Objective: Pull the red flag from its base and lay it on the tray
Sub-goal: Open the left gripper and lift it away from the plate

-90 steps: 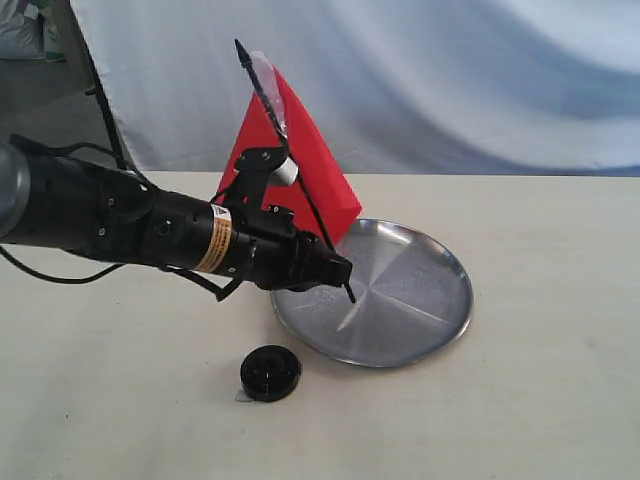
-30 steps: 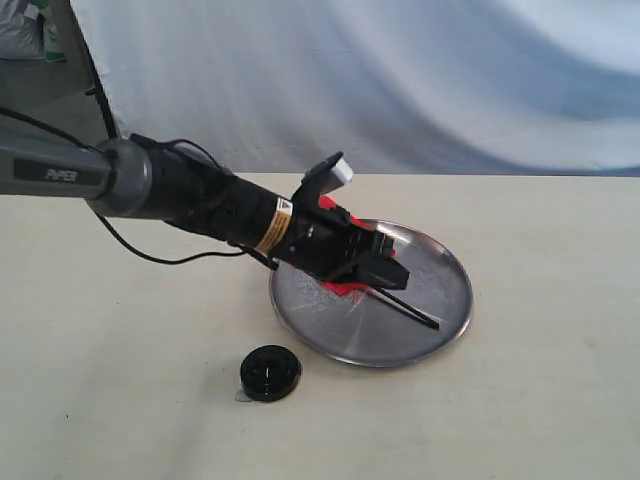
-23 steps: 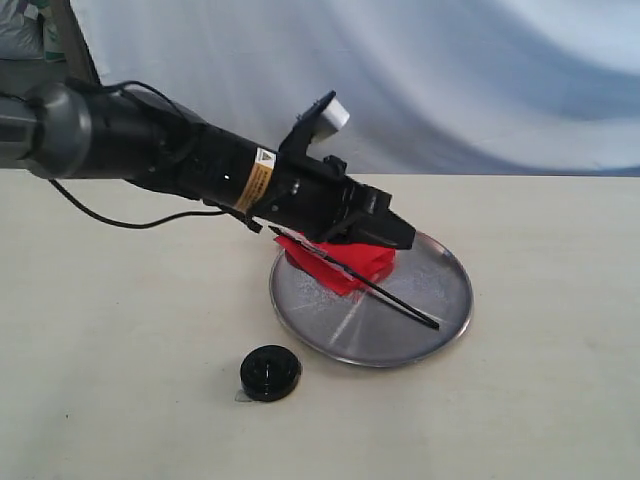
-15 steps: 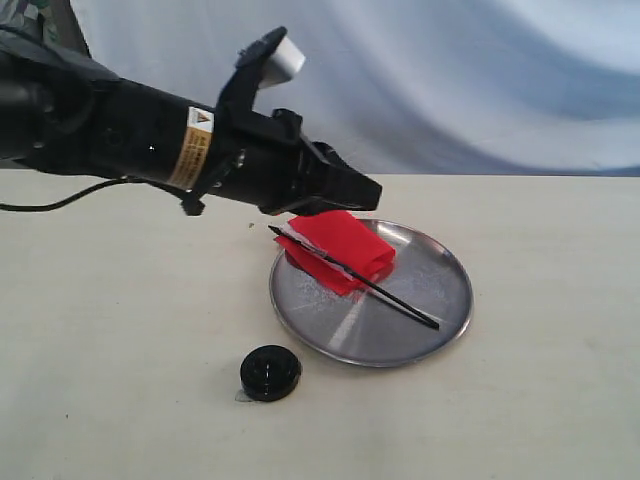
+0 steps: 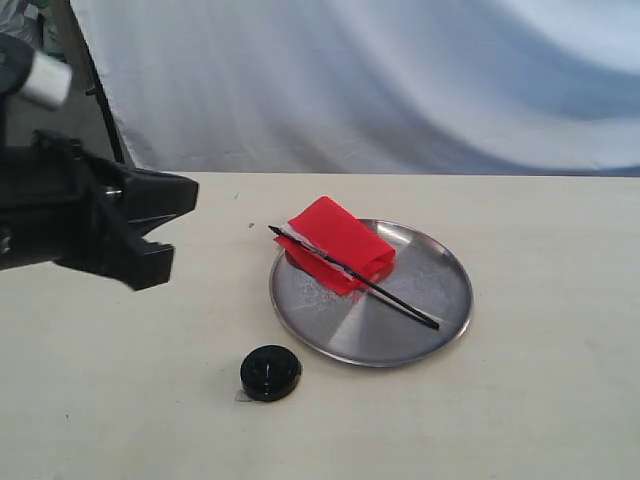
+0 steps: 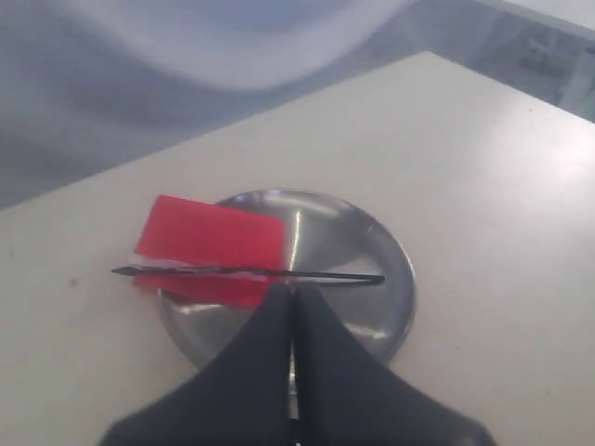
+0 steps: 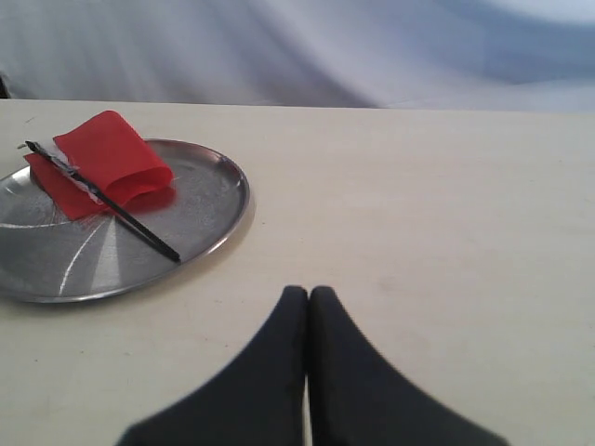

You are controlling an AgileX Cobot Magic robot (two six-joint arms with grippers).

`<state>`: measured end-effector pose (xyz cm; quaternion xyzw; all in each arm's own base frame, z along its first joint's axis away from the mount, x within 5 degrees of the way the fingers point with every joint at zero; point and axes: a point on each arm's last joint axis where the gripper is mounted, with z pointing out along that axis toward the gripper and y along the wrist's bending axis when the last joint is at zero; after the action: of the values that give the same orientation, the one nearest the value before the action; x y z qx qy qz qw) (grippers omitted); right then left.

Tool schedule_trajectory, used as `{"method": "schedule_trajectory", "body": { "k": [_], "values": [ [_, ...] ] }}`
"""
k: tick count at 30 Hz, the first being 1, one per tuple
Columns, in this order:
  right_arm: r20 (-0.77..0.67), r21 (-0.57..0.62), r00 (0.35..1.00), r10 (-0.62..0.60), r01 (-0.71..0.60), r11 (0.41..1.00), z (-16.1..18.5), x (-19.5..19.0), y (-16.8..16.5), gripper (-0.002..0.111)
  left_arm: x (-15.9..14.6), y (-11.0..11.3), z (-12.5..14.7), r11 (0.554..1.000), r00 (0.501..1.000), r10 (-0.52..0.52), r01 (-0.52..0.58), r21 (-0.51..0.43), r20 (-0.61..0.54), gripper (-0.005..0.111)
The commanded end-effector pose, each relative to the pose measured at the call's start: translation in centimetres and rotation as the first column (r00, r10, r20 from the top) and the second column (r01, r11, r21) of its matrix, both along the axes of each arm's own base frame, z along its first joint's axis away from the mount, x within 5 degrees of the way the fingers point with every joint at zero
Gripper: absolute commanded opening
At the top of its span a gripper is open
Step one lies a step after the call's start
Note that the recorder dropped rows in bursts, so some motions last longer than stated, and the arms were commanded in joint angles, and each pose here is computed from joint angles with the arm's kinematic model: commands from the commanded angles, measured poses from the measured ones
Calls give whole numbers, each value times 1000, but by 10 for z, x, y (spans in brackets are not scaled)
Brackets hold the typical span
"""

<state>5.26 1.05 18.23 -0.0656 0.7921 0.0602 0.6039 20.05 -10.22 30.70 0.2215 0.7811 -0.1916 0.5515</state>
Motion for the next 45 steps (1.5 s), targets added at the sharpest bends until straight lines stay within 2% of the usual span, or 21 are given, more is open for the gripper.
{"method": "schedule_trajectory", "body": {
  "k": [1,6,9,12,17,25,29,31,34,40,45],
  "values": [
    [7,-7,1000,-5,5,1000,-1,0,0,0,-33,16,4,999,996,32,-31,-20,81,0],
    [7,-7,1000,-5,5,1000,-1,0,0,0,-69,32,4,997,984,50,-40,-59,171,0],
    [7,-7,1000,-5,5,1000,-1,0,0,0,-88,43,3,987,974,103,-75,-145,199,0],
    [7,-7,1000,-5,5,1000,-1,0,0,0,-107,51,0,979,964,112,-65,-194,242,0],
    [7,-7,1000,-5,5,1000,-1,0,0,0,-129,59,-17,971,952,117,-50,-236,283,0],
    [7,-7,1000,-5,5,1000,-1,0,0,0,-136,61,-37,948,967,122,-46,-316,224,0],
    [7,-7,1000,-5,5,1000,-1,0,0,0,-138,57,-43,944,978,74,-6,-329,195,0],
    [7,-7,1000,-5,5,1000,-1,0,0,0,-141,52,-46,951,978,10,55,-303,208,0],
    [7,-7,1000,-5,5,1000,-1,0,0,0,-143,48,-51,972,961,-63,120,-202,268,0],
    [7,-7,1000,-5,5,1000,-1,0,0,0,-138,53,-86,954,986,26,25,-298,166,0],
    [7,-7,1000,-5,5,1000,-1,0,0,0,-139,53,-90,945,984,24,35,-325,177,0]
  ]
}}
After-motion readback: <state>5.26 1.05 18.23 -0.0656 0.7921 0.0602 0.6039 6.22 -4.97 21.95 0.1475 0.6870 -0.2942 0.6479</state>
